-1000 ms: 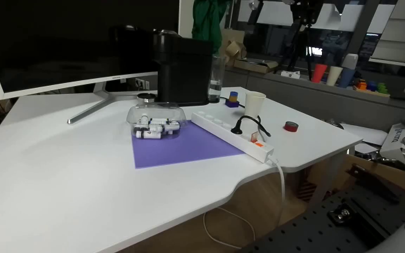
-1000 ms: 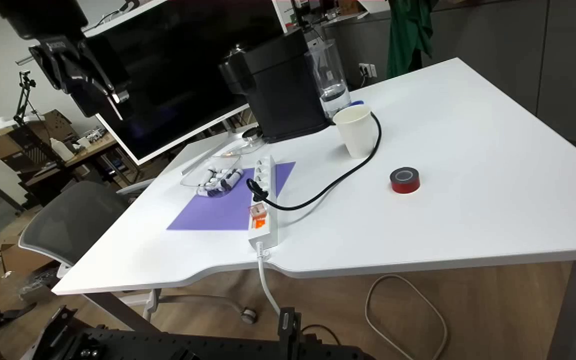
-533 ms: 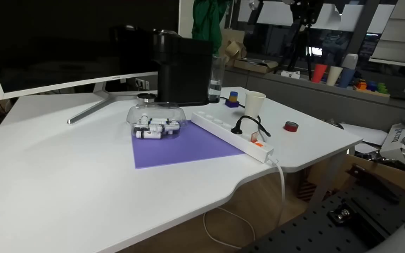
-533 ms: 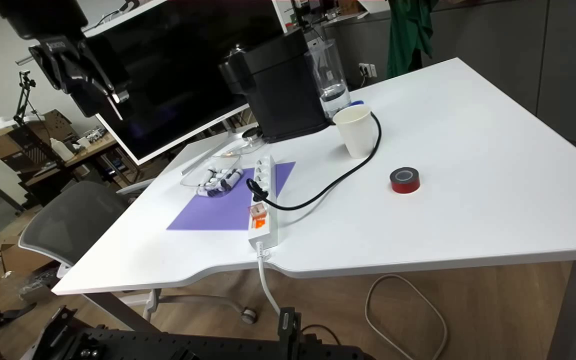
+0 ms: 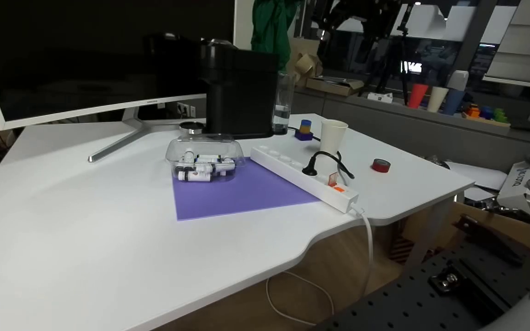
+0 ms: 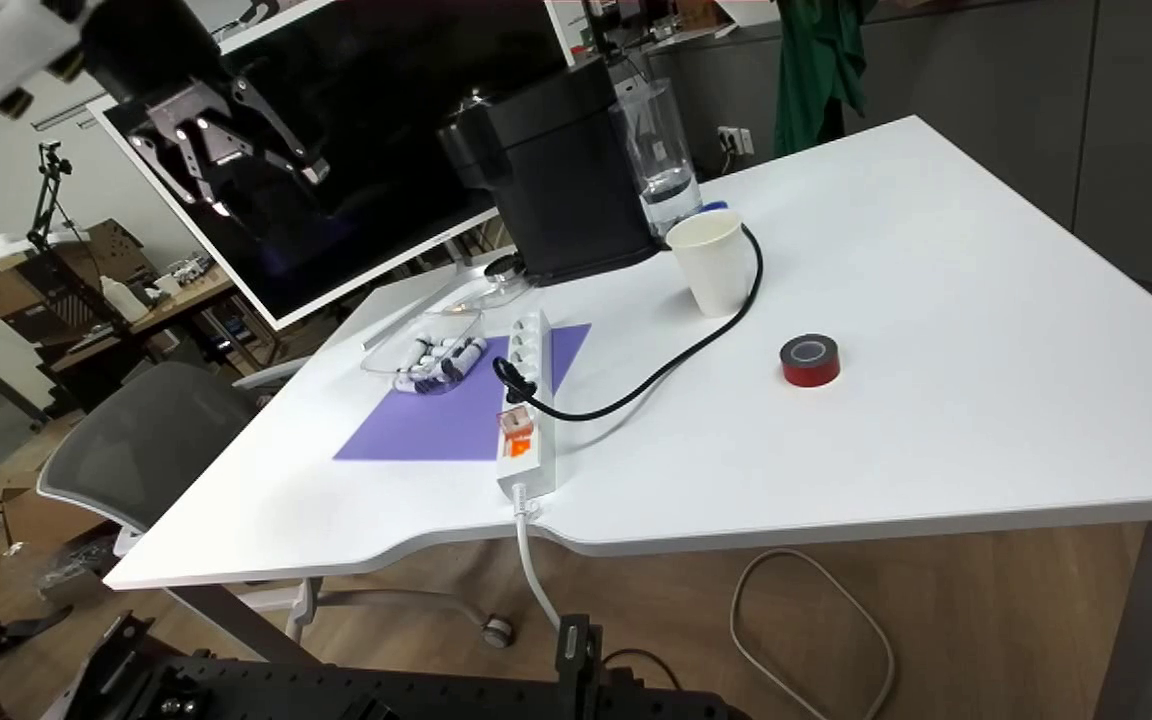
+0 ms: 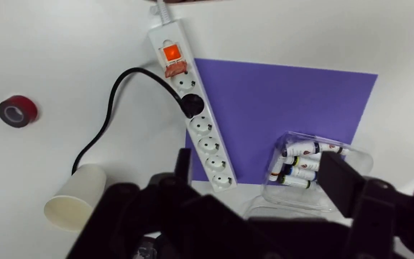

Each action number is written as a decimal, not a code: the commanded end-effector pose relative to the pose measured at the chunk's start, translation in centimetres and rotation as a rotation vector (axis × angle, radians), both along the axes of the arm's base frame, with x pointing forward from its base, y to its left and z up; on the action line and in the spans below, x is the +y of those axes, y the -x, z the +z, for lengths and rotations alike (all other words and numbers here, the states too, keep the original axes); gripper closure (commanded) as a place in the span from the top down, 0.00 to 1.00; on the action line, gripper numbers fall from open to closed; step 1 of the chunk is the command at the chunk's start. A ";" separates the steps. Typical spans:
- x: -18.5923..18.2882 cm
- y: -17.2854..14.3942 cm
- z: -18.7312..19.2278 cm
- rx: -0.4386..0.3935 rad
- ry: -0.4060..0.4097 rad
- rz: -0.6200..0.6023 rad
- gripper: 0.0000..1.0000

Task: Turn off the switch on the adapter

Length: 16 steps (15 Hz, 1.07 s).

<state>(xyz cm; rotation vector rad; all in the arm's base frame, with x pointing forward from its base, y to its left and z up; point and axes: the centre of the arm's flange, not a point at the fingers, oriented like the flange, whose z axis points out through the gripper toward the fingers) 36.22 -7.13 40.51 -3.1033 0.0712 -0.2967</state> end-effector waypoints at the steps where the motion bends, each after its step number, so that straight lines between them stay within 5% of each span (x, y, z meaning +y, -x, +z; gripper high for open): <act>1: -1.3 -1.4 -3.3 -0.003 0.098 0.083 0.60; 9: -4.0 -2.9 -11.8 0.105 0.116 0.206 0.05; 16: -5.0 -2.0 -15.2 0.123 0.115 0.175 0.01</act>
